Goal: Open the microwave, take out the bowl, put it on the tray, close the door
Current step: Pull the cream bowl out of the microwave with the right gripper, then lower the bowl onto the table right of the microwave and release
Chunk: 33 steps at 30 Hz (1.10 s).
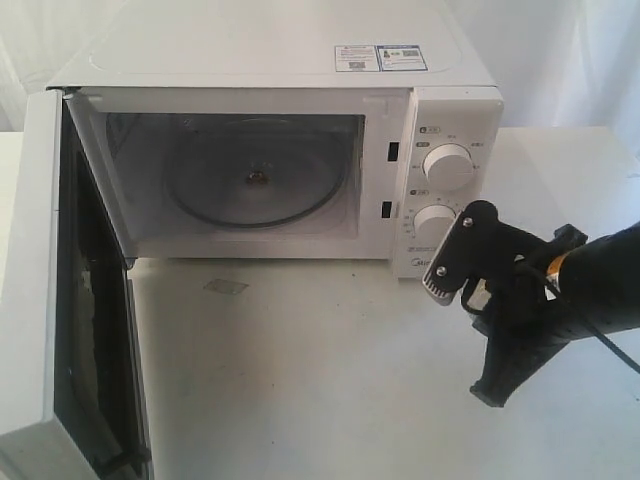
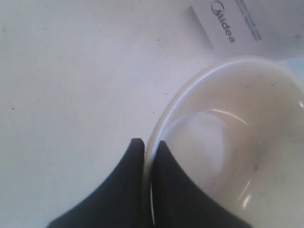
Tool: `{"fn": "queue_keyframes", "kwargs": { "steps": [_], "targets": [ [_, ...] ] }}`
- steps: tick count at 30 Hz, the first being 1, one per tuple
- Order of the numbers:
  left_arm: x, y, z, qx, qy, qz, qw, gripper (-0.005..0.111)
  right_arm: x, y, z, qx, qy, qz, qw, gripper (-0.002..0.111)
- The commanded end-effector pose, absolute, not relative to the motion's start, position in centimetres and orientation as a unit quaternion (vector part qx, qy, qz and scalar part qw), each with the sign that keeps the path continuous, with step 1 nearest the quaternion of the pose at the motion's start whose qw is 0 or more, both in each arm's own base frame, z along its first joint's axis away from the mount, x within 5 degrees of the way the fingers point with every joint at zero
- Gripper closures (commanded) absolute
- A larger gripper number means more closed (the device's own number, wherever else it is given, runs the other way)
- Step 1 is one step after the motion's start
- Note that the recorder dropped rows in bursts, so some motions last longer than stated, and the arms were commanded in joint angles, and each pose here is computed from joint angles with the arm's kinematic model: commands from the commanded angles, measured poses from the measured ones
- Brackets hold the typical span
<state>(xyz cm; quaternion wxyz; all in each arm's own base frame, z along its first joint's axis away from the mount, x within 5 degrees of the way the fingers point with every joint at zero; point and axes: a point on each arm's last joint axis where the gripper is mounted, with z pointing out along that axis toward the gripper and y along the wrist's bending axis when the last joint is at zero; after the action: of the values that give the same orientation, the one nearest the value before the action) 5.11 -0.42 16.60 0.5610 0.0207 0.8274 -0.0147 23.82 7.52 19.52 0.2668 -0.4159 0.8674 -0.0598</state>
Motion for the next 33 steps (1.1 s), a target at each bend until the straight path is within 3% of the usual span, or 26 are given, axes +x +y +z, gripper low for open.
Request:
{"fn": "queue_keyframes", "kwargs": {
  "steps": [1,15,27,33],
  "targets": [
    [5.1,-0.4,16.5,0.018,0.828,-0.016,0.56,0.107,24.7,6.4,19.0,-0.391,0.877,-0.066,0.271,0.108],
    [5.1,-0.4,16.5,0.018,0.828,-0.016,0.56,0.107,26.6,5.6,15.6,-0.379,0.894,-0.063,0.231,0.108],
    [5.1,-0.4,16.5,0.018,0.828,-0.016,0.56,0.107,27.3,4.9,15.9,-0.324,0.905,-0.058,0.269,0.108],
    [5.1,-0.4,16.5,0.018,0.828,-0.016,0.56,0.107,27.3,4.9,15.9,-0.324,0.906,-0.058,0.267,0.078]
  ]
}}
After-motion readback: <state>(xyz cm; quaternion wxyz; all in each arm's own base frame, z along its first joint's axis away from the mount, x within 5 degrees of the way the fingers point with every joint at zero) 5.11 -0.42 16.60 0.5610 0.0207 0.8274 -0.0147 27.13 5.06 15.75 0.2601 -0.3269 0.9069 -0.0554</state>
